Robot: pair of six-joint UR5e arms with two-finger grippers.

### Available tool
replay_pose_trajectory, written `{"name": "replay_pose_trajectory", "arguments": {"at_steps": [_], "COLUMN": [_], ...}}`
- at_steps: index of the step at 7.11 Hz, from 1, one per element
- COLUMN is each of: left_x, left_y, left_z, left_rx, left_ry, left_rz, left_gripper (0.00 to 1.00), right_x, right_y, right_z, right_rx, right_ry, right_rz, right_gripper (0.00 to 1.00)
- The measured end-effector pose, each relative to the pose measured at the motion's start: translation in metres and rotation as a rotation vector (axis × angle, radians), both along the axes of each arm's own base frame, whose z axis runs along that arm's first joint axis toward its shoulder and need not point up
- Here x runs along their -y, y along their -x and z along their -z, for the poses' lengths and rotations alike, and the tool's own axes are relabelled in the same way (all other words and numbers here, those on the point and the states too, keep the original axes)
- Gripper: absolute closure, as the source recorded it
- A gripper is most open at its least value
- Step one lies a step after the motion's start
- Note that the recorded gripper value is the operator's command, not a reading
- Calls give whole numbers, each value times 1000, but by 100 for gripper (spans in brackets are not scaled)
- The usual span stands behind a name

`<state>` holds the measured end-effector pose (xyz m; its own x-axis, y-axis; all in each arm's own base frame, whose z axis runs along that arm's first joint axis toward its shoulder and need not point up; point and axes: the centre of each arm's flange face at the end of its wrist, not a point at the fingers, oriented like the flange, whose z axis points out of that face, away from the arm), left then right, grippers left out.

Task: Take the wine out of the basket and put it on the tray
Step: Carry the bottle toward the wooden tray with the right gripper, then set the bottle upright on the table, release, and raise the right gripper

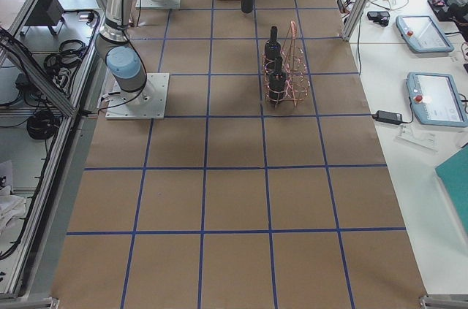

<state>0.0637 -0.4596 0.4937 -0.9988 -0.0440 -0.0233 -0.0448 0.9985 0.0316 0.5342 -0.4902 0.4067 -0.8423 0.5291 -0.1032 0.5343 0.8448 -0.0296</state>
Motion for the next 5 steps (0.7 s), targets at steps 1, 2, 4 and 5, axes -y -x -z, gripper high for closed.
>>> {"name": "replay_pose_trajectory", "arguments": {"at_steps": [1,2,4,5], "left_x": [0,0,1,1], "left_y": [0,0,-1,-1], "left_z": [1,1,1,1], "left_rx": [-2,-2,0,0], "left_ry": [-2,-3,-2,-2], "left_rz": [3,11,28,32], "left_gripper": [0,0,0,0], "right_x": [0,0,0,0], "right_y": [0,0,1,1], "right_z": [2,4,5,5], "right_rx": [-4,-8,-12,-13], "right_ry": [-2,-3,-2,-1], "right_rz": [1,0,0,1], "right_gripper": [58,23,7,1]}}
